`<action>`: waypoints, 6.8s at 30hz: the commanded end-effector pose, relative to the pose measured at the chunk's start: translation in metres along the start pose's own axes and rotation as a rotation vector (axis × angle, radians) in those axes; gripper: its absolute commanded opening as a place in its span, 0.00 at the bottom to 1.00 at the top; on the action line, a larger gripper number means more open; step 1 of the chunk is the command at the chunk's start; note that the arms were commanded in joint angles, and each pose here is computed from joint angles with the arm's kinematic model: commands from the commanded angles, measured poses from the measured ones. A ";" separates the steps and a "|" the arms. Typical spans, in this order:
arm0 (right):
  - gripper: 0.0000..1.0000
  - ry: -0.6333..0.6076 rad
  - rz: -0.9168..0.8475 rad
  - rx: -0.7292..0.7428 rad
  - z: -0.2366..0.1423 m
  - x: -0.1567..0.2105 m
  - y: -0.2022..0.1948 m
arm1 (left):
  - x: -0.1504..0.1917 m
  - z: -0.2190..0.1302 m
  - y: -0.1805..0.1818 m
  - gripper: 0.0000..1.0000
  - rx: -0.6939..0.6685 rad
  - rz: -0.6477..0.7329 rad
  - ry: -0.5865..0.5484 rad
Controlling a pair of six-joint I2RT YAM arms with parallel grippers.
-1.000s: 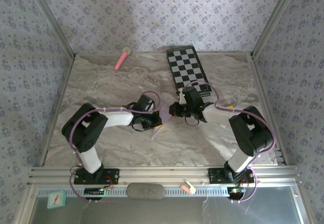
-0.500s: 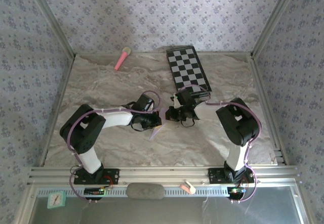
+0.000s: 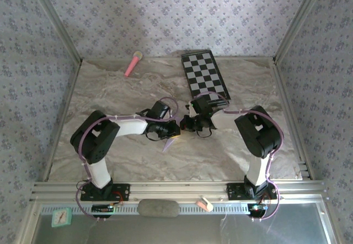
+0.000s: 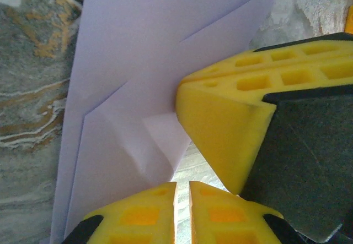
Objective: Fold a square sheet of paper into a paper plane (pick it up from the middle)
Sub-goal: Fold the wing for the fifth time at the center of the table, then turn over the paper plane at the center of the table, then move the paper plane to the top-center of the table.
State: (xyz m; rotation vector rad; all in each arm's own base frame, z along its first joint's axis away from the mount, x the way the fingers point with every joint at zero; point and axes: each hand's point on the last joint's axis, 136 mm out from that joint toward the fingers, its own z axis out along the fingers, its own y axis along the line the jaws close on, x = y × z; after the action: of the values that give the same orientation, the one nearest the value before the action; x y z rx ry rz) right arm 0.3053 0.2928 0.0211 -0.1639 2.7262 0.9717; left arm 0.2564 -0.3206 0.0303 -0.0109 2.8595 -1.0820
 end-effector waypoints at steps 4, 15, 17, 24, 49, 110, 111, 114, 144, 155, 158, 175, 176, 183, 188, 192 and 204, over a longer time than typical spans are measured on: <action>0.05 0.089 0.038 0.102 0.011 0.026 -0.033 | -0.011 0.004 0.005 0.12 -0.048 0.026 -0.036; 0.05 0.107 0.064 0.151 0.010 0.029 -0.050 | 0.032 0.000 0.039 0.03 -0.094 -0.045 0.055; 0.05 0.107 0.065 0.155 0.010 0.028 -0.052 | 0.047 -0.008 0.045 0.02 -0.142 -0.033 0.097; 0.05 0.104 0.043 0.135 0.007 0.024 -0.046 | 0.074 -0.035 0.066 0.04 -0.237 -0.026 0.138; 0.69 -0.077 -0.010 0.456 -0.093 -0.011 0.040 | -0.030 -0.238 0.053 0.79 -0.310 0.066 -0.427; 0.01 -0.249 0.295 0.792 -0.055 0.014 0.023 | -0.030 -0.250 0.088 1.00 -0.350 -0.011 -0.490; 0.00 -0.254 0.247 0.769 -0.055 0.008 0.029 | -0.035 -0.253 0.087 1.00 -0.341 -0.009 -0.516; 0.00 -0.275 0.124 0.694 -0.062 -0.007 0.050 | -0.038 -0.257 0.090 1.00 -0.329 -0.040 -0.545; 0.10 -0.130 0.002 -0.177 0.019 0.006 0.084 | -0.017 -0.144 0.083 0.79 -0.003 -0.238 -0.334; 0.18 -0.107 0.055 -0.118 0.027 0.013 0.060 | -0.016 -0.119 0.080 0.64 -0.016 -0.222 -0.289; 0.17 -0.105 0.058 -0.118 0.028 0.013 0.059 | -0.019 -0.114 0.075 0.58 -0.006 -0.208 -0.272; 0.15 -0.096 0.066 -0.124 0.028 0.012 0.059 | -0.034 -0.084 0.067 0.24 -0.008 -0.158 -0.188; 0.15 -0.097 0.064 -0.126 0.027 0.012 0.059 | -0.034 -0.083 0.067 0.22 -0.008 -0.158 -0.184; 0.20 -0.105 0.066 -0.132 0.020 0.006 0.060 | -0.036 -0.083 0.069 0.09 -0.028 -0.150 -0.188; 0.21 -0.108 0.062 -0.127 0.018 0.004 0.060 | -0.037 -0.084 0.069 0.04 -0.035 -0.137 -0.185; 0.17 -0.112 0.070 -0.116 0.018 0.002 0.056 | -0.037 -0.083 0.070 0.03 -0.042 -0.130 -0.181; 0.06 -0.144 0.097 -0.057 0.010 0.001 0.042 | -0.029 -0.092 0.088 0.06 -0.098 -0.186 -0.247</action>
State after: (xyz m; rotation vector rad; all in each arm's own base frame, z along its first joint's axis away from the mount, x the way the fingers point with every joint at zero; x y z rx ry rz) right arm 0.2993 0.3387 0.0391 0.0050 2.5870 1.0745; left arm 0.2831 -0.1969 0.0443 -0.3691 2.7347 -0.9123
